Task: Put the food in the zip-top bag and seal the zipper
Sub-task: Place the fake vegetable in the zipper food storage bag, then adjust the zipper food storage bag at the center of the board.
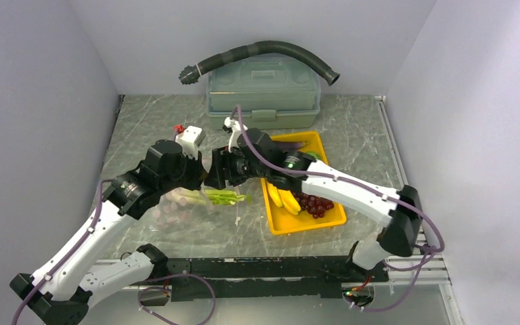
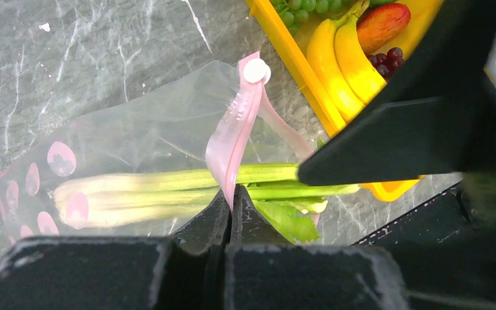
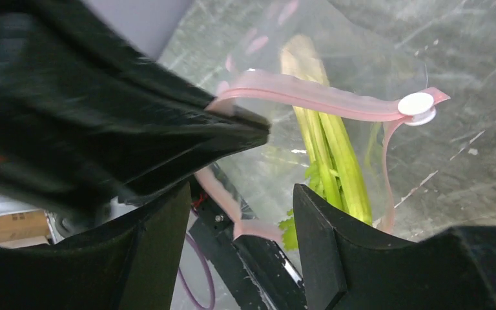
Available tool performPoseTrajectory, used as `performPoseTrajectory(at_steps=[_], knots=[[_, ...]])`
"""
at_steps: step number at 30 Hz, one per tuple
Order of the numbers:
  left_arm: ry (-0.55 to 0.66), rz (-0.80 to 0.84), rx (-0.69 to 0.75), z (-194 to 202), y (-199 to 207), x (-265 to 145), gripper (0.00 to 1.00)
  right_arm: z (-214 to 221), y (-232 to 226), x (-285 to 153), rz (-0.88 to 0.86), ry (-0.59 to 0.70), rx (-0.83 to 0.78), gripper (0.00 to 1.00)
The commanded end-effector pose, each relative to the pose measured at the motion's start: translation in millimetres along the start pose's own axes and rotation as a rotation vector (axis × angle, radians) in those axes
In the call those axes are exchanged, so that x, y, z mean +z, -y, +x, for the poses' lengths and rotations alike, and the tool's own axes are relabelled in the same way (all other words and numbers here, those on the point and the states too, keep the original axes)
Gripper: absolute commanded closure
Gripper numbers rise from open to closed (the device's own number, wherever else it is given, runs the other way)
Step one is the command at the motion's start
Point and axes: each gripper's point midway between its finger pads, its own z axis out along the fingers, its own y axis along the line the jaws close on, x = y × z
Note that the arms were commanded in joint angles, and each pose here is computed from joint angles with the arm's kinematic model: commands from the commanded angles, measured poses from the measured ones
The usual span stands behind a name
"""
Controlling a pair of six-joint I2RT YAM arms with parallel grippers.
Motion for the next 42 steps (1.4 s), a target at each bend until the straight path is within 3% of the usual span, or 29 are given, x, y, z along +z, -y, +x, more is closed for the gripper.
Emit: performPoseTrajectory(at_steps=[1,10,26,42], knots=[[0.044,0.004,0.012,-10,1,-2,1.00,-26,-10,-35,-0.003,0.116,-0.050,0.37],[0.047,0.004,0.014,-10,0,-3,1.00,-26,24,-50,0.162,0.164,-0.080,0.37],[0.054,0.023,0.015,-11,4,-5,1.00,-23,57,-2,0.279,0.141,-0.122,0.42],[0.057,0.024,0.016,-11,4,-6,1.00,-43,64,29,0.217,0.236,-0.076,0.45]])
